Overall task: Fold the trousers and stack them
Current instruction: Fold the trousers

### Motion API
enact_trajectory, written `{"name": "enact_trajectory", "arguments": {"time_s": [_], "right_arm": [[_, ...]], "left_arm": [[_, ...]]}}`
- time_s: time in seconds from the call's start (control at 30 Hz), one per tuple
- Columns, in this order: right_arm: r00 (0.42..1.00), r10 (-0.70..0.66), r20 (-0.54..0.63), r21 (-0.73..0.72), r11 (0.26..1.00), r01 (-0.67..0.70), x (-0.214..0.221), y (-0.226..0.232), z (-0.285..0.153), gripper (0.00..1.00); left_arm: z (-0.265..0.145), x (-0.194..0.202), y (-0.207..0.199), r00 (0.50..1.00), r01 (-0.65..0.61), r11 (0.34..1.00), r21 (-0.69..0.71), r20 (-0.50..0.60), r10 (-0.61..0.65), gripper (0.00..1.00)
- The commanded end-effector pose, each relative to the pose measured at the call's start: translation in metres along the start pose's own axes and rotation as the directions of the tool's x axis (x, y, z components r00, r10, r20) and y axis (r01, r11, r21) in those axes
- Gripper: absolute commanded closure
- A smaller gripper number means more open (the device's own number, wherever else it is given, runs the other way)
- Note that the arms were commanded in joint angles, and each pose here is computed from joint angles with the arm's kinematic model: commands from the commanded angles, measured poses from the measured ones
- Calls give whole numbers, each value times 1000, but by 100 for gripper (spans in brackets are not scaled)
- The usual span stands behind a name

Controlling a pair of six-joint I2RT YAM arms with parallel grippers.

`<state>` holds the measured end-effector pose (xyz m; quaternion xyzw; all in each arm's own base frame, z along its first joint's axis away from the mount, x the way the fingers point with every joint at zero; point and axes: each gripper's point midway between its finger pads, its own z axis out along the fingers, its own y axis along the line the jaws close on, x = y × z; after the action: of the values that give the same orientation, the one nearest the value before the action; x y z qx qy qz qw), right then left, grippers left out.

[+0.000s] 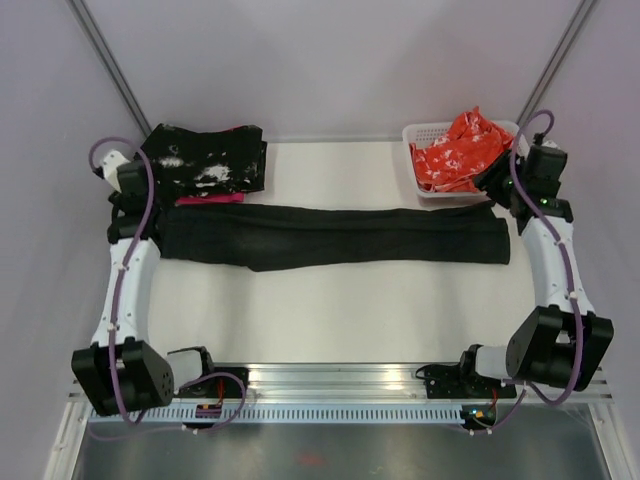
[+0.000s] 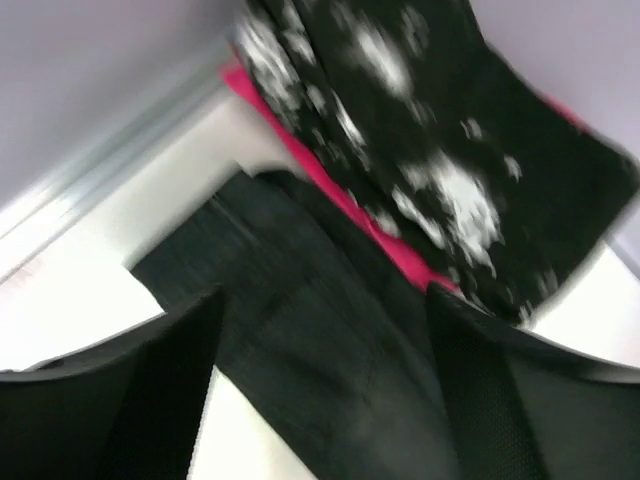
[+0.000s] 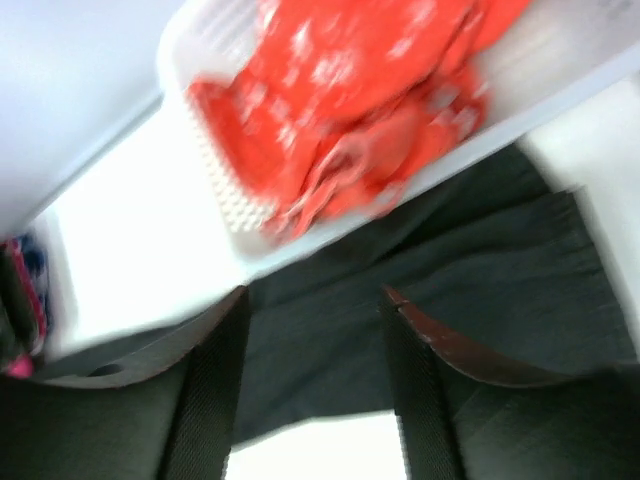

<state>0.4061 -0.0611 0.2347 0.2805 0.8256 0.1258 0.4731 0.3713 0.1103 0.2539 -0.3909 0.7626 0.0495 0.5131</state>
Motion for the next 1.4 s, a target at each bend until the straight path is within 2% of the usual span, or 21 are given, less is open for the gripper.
{"name": "enact_trajectory", "arguments": {"time_s": [0.0, 0.03, 0.1, 0.13, 0.2, 0.3, 0.4, 0.53, 0.6, 0.73, 0.87, 1.0, 1.1, 1.27, 1.37], "right_arm": [[990, -63, -128, -65, 996, 55, 70, 14, 4, 47], [986, -71, -150, -66, 996, 62, 85, 16, 4, 58], [975, -83, -208, -79, 995, 68, 123, 22, 5, 69], [971, -97, -220, -92, 993, 78, 134, 27, 5, 80], [959, -132, -251, -96, 989, 111, 164, 35, 7, 89], [942, -171, -288, -65, 985, 159, 192, 34, 23, 99], [920, -206, -335, -11, 977, 215, 210, 26, 45, 100], [910, -230, -346, 65, 961, 267, 216, 10, 73, 100], [908, -236, -345, 97, 954, 285, 219, 4, 87, 100], [890, -233, -391, 123, 945, 302, 233, -6, 99, 100], [884, -194, -426, 171, 942, 289, 252, -26, 89, 100], [883, -166, -438, 198, 941, 275, 262, -40, 72, 100], [876, -141, -461, 216, 940, 265, 274, -51, 56, 100], [860, -104, -500, 270, 924, 269, 293, -79, 21, 100], [859, -89, -505, 292, 918, 267, 296, -88, 2, 100]], "left_arm": [[-4, 86, -8, 984, -54, 992, 118, -164, 73, 31], [-10, 104, -20, 975, -54, 984, 172, -204, 89, 41], [-10, 131, -28, 961, -33, 982, 184, -265, 82, 61], [-15, 150, -39, 947, -47, 975, 219, -302, 114, 83], [-10, 172, -44, 929, -57, 976, 210, -348, 129, 97], [2, 200, -53, 903, -90, 974, 206, -396, 167, 98], [17, 209, -58, 885, -132, 974, 182, -420, 198, 98], [37, 232, -47, 852, -194, 975, 109, -474, 222, 98], [40, 239, -40, 846, -203, 976, 84, -486, 217, 98], [32, 266, -16, 804, -216, 976, 32, -562, 196, 98], [19, 282, 5, 778, -220, 975, 15, -601, 185, 98], [-2, 299, 10, 708, -203, 978, 57, -681, 186, 98], [-13, 302, 17, 705, -177, 983, 41, -692, 155, 98], [-27, 294, 35, 717, -206, 978, 7, -679, 156, 98], [-45, 290, 39, 709, -190, 981, 36, -686, 162, 98]]}}
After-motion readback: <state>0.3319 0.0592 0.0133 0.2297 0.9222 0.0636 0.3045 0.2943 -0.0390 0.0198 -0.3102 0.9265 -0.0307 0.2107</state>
